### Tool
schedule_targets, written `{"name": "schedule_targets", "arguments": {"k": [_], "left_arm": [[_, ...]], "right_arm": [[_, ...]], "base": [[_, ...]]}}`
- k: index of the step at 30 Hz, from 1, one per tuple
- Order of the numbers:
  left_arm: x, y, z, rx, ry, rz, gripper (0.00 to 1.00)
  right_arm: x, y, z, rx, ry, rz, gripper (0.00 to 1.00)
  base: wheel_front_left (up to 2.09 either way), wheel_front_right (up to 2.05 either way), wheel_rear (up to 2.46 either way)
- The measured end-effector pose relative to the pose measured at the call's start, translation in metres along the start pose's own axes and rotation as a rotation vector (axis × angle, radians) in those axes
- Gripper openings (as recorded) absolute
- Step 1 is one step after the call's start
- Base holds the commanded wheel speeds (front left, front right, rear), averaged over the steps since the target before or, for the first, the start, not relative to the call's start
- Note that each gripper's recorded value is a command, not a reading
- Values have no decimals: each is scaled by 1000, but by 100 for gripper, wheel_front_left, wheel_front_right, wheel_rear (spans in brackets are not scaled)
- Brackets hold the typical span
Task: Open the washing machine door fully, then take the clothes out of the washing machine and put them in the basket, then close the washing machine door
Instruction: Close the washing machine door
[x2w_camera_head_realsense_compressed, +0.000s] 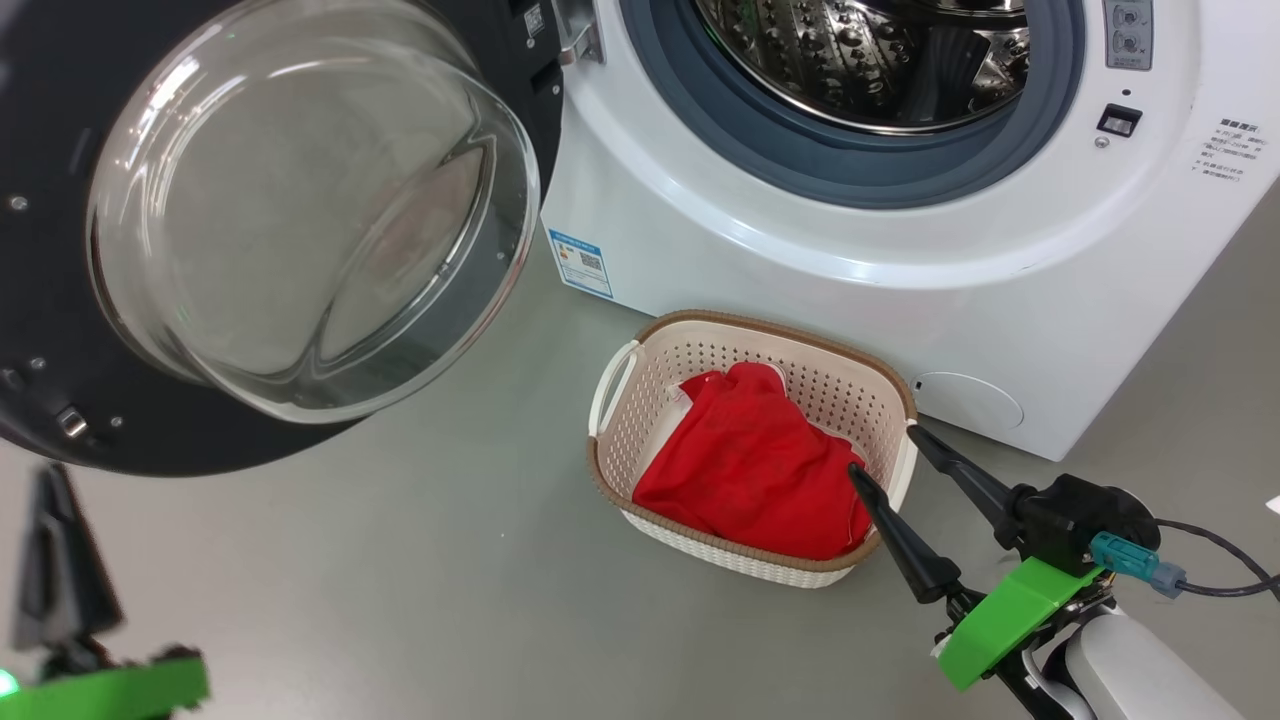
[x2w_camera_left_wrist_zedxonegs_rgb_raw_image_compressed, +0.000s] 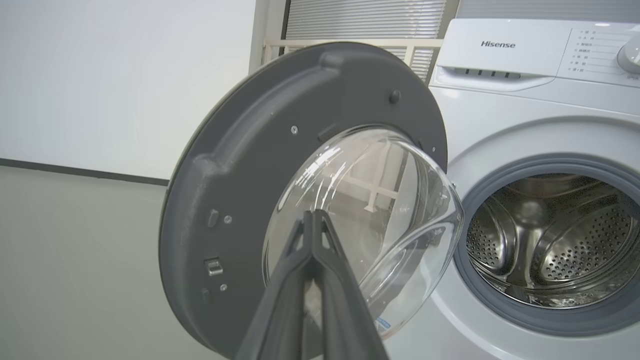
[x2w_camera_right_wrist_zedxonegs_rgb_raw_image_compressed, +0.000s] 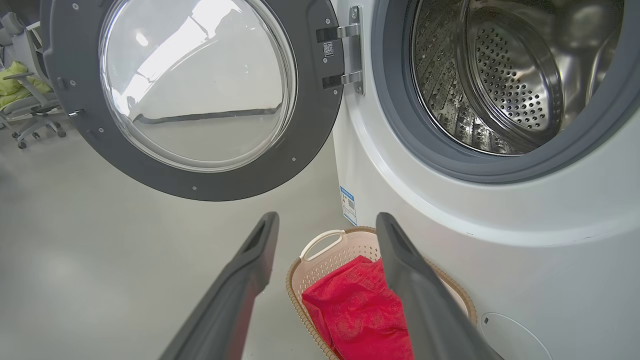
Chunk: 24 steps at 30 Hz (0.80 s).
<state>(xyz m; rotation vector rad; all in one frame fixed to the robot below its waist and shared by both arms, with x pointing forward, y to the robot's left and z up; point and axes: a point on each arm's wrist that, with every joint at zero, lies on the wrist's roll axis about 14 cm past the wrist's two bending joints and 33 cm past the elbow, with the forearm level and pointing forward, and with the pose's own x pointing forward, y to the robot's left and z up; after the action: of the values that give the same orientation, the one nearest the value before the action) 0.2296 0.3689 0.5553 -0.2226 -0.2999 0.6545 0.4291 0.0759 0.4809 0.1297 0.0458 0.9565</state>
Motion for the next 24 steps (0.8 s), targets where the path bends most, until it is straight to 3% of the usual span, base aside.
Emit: {"name": "schedule_targets", "arguments": {"k": [12, 17, 21, 24], "left_arm": [[80, 21, 118, -133, -351, -17, 0], [109, 32, 143, -219, -365, -19, 0], [129, 47, 144, -334, -322, 18, 0], [141, 64, 138, -363, -263, 64, 0]], "right_arm": [[-1, -4, -3, 7, 3, -9, 100], [-2, -5, -5, 7, 6, -11, 100], [-2, -7, -6, 3, 9, -12, 100], [-3, -8, -8, 4, 12, -14, 100]], "base": [[0, 0, 0], [0, 0, 0], [0, 0, 0], [0, 0, 0]]}}
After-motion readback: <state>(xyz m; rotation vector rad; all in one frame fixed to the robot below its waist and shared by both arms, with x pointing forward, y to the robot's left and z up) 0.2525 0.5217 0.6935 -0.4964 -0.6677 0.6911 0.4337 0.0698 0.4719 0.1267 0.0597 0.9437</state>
